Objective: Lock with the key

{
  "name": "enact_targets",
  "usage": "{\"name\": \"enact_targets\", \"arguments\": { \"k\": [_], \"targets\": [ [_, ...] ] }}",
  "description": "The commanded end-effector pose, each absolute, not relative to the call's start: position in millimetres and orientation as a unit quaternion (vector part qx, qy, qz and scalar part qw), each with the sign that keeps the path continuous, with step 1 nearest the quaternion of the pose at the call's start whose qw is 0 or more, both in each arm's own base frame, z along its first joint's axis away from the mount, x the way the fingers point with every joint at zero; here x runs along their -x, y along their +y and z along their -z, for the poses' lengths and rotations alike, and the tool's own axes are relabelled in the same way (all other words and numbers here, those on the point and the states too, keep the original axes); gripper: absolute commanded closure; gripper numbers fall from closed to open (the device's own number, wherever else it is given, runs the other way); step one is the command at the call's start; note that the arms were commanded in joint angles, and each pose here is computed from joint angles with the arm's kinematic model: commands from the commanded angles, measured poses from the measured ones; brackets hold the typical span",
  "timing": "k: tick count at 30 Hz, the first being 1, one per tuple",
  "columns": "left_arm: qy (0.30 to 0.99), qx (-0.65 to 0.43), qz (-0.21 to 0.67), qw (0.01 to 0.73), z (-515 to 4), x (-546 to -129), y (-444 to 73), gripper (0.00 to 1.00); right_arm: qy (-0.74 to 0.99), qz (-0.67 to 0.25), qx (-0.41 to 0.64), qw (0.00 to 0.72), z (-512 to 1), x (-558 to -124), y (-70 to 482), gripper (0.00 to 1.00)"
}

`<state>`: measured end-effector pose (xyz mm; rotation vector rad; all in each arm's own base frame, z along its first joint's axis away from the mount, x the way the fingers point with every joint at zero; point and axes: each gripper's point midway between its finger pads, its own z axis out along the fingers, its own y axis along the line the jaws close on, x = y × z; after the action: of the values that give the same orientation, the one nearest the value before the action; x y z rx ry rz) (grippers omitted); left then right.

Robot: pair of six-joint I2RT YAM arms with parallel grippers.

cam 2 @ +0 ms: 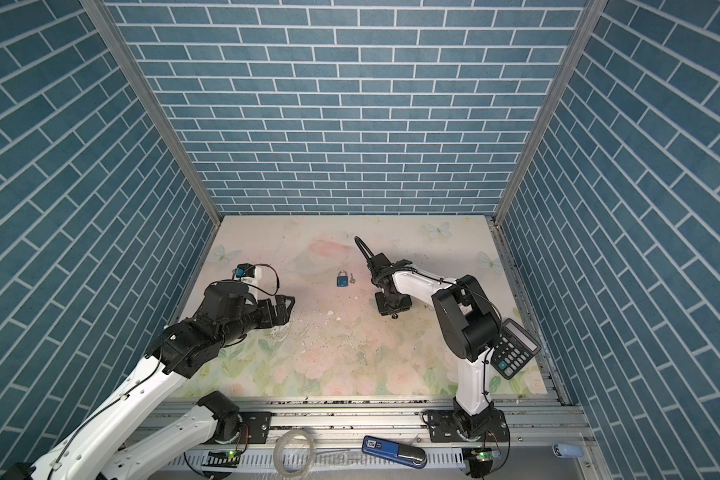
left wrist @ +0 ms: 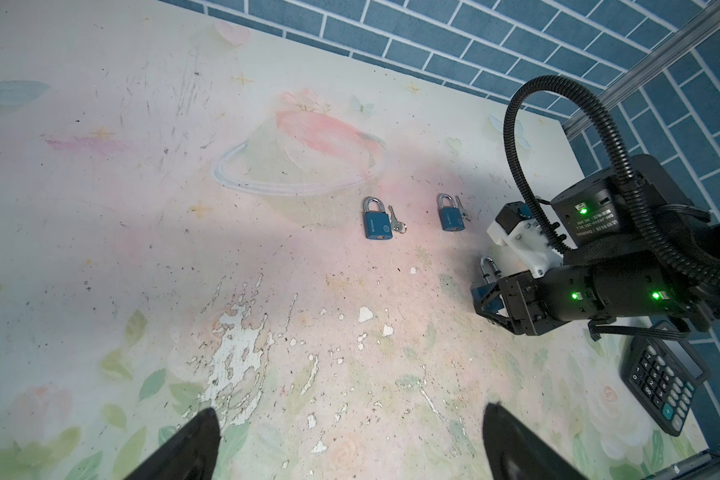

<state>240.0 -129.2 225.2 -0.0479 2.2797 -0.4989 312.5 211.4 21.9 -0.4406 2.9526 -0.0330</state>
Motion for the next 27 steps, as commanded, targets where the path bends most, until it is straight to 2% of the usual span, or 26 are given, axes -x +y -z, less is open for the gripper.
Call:
{"name": "enact_targets", "arguments": {
  "k": [1, 5, 11, 20, 27],
  "targets": [
    [0.902, 0.007, 0.202, 0.381, -218, -239, -133, 0.01, 0.98, 0.025, 0.182, 0.079, -33, -305, 204, 0.84],
    [0.905, -0.004, 0.201, 0.376, -214, -240, -136, 0.02, 0.964, 0.006, 0.233, 0.125, -64, -312, 212, 0.94],
    [0.905, -0.032, 0.208, 0.37, -218, -249, -149, 0.02, 0.934, -0.048, 0.296, 0.193, -127, -309, 226, 0.98],
    [0.878, -0.107, 0.266, 0.384, -243, -273, -193, 0.06, 0.905, -0.131, 0.358, 0.191, -178, -269, 252, 1.0],
    [0.855, -0.144, 0.3, 0.398, -251, -295, -222, 0.06, 0.887, -0.139, 0.398, 0.189, -201, -244, 268, 1.0]
  ]
}}
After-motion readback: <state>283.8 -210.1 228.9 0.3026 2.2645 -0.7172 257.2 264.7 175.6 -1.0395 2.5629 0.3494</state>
